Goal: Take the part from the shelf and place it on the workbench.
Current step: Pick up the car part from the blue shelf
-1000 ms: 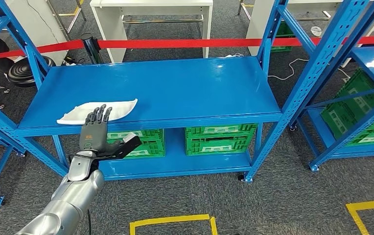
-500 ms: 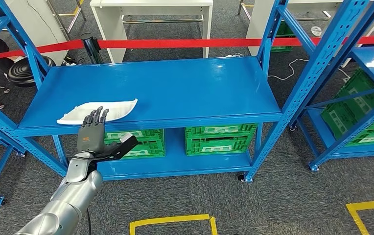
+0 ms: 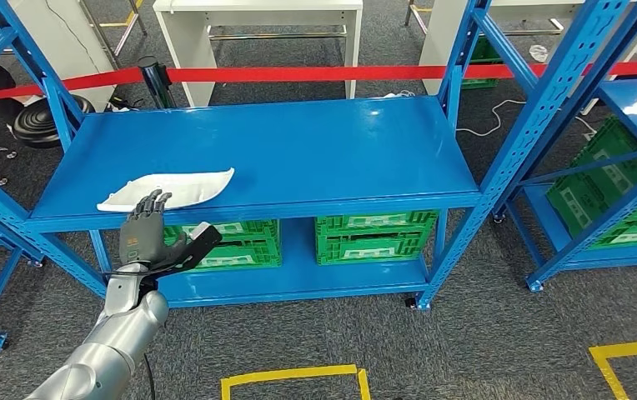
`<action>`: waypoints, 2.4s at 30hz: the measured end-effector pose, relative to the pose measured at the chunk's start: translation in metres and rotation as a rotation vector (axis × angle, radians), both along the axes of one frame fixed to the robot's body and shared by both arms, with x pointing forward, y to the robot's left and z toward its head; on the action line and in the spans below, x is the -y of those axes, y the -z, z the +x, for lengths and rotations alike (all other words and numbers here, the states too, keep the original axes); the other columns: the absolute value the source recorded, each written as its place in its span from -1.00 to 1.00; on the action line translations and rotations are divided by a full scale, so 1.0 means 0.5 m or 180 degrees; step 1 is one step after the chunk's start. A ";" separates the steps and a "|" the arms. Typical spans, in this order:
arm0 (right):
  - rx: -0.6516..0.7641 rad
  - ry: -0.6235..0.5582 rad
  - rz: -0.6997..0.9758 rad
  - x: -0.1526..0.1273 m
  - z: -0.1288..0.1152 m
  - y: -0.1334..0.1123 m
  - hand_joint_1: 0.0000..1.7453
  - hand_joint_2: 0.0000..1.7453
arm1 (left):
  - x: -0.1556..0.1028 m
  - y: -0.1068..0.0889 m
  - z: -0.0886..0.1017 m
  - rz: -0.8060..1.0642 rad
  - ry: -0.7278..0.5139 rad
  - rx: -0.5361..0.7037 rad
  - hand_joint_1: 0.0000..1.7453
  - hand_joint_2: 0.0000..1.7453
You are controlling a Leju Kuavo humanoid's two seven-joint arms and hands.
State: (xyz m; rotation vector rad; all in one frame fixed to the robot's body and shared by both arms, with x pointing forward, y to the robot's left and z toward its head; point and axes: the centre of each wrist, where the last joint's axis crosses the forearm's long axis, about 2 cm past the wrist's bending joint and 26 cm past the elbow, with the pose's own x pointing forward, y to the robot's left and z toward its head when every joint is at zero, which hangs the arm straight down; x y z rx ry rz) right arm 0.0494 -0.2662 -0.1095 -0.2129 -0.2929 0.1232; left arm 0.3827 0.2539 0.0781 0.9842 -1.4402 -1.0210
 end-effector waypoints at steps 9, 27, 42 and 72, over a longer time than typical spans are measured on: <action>0.0001 -0.0007 -0.0001 0.000 0.000 0.000 -1.00 1.00 | -0.002 0.005 -0.002 -0.0084 0.0031 -0.0106 0.77 1.00; 0.0004 -0.0051 -0.0002 -0.001 0.001 0.000 -1.00 1.00 | -0.007 0.015 -0.009 -0.0177 -0.0004 -0.0168 -1.00 1.00; 0.0010 -0.0110 -0.0002 -0.001 0.004 0.000 -1.00 1.00 | -0.013 0.022 -0.014 -0.0443 0.0184 -0.0128 -1.00 -1.00; 0.0262 -0.0193 0.0063 -0.008 -0.008 0.001 -1.00 1.00 | -0.012 0.015 -0.014 -0.0390 0.0069 0.0229 -1.00 -0.50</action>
